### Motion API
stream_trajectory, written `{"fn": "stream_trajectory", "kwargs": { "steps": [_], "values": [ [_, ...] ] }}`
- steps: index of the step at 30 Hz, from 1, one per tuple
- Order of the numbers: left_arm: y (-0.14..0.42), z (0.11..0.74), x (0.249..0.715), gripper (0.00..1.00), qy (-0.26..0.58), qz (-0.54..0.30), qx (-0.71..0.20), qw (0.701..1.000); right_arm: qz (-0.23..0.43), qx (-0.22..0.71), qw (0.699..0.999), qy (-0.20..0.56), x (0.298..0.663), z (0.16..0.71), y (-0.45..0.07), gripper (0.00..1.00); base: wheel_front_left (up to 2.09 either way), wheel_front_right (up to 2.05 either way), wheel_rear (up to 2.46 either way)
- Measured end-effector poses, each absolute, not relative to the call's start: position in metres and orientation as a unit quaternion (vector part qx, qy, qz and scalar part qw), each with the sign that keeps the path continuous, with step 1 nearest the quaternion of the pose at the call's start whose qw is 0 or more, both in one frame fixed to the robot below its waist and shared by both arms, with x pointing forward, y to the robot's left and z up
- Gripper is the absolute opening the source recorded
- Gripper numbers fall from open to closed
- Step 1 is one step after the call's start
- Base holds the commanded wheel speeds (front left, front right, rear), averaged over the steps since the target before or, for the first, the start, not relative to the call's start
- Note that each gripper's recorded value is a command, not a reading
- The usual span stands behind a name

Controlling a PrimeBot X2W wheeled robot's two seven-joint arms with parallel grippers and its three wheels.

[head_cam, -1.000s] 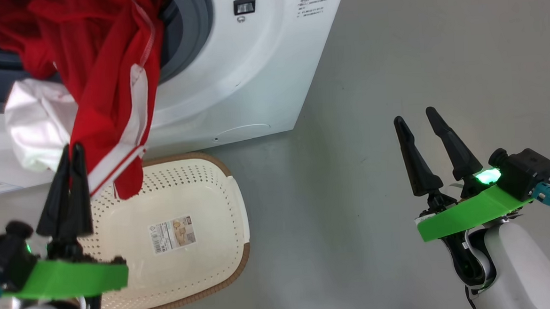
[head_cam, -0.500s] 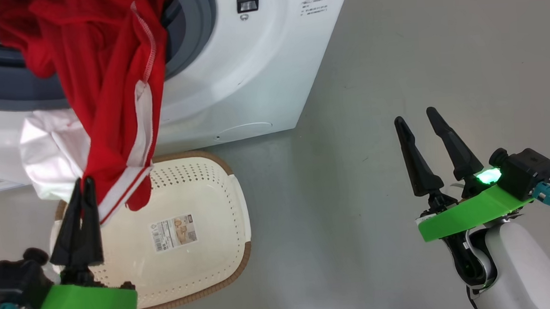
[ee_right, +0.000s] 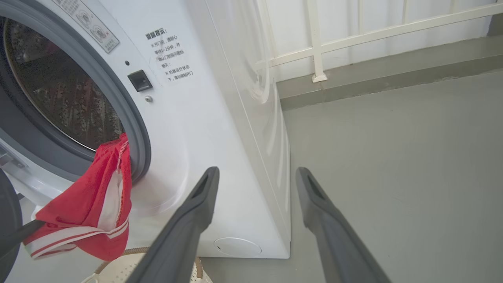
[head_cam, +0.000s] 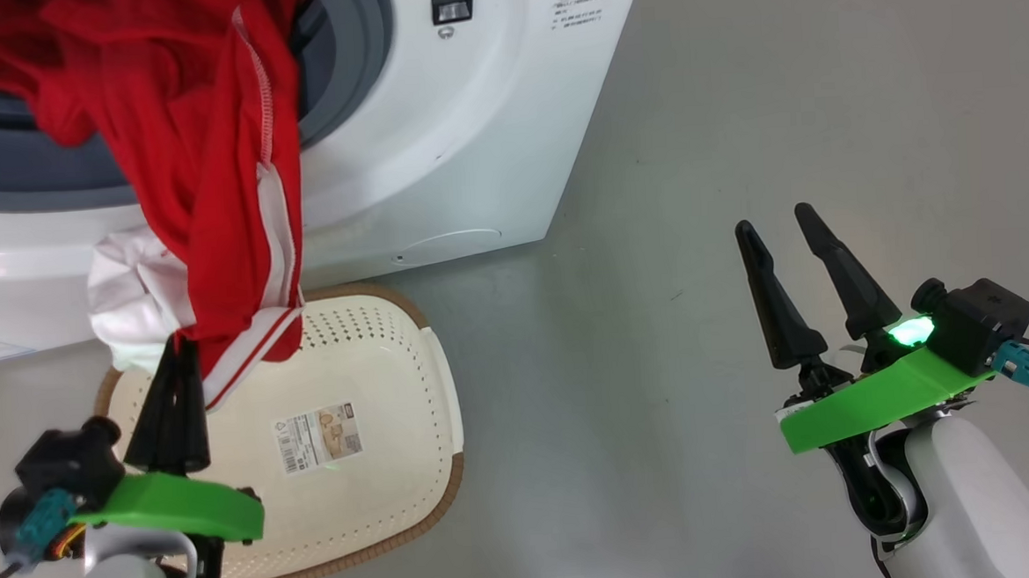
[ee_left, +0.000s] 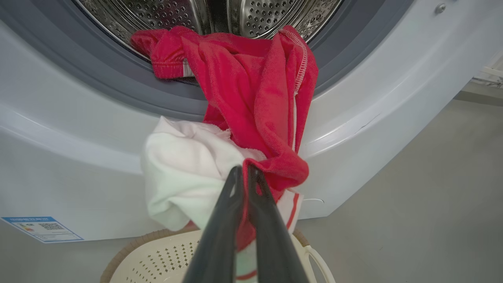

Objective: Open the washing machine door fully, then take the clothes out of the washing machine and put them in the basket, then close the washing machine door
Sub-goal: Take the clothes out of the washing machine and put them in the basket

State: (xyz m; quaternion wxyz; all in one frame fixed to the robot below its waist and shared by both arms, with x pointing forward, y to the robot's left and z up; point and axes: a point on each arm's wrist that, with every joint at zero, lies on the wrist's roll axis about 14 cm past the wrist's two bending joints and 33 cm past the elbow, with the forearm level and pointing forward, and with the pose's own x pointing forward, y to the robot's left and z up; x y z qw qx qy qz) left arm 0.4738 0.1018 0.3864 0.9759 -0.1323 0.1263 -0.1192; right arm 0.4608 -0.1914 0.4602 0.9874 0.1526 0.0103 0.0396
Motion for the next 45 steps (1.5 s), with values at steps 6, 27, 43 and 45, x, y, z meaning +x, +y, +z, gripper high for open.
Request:
{"fn": "stream_trajectory", "kwargs": {
  "steps": [6, 27, 43, 45],
  "values": [
    [0.101, 0.364, 0.478, 0.0, 0.158, -0.116, -0.131, 0.972, 0.038, 0.152, 0.988, 0.011, 0.46, 0.46, -0.192, 1.0, 0.0, 0.0, 0.0],
    [0.107, 0.359, 0.49, 1.0, 0.161, -0.098, -0.142, 0.972, 0.038, 0.151, 0.988, 0.008, 0.458, 0.464, -0.193, 1.0, 0.0, 0.0, 0.0],
    [0.099, 0.396, 0.503, 1.0, 0.095, -0.114, -0.147, 0.978, 0.034, 0.151, 0.988, 0.011, 0.459, 0.461, -0.195, 1.0, 0.0, 0.0, 0.0],
    [0.098, 0.399, 0.504, 1.0, 0.088, -0.117, -0.145, 0.979, 0.034, 0.15, 0.988, 0.01, 0.459, 0.461, -0.196, 1.0, 0.0, 0.0, 0.0]
  ]
}}
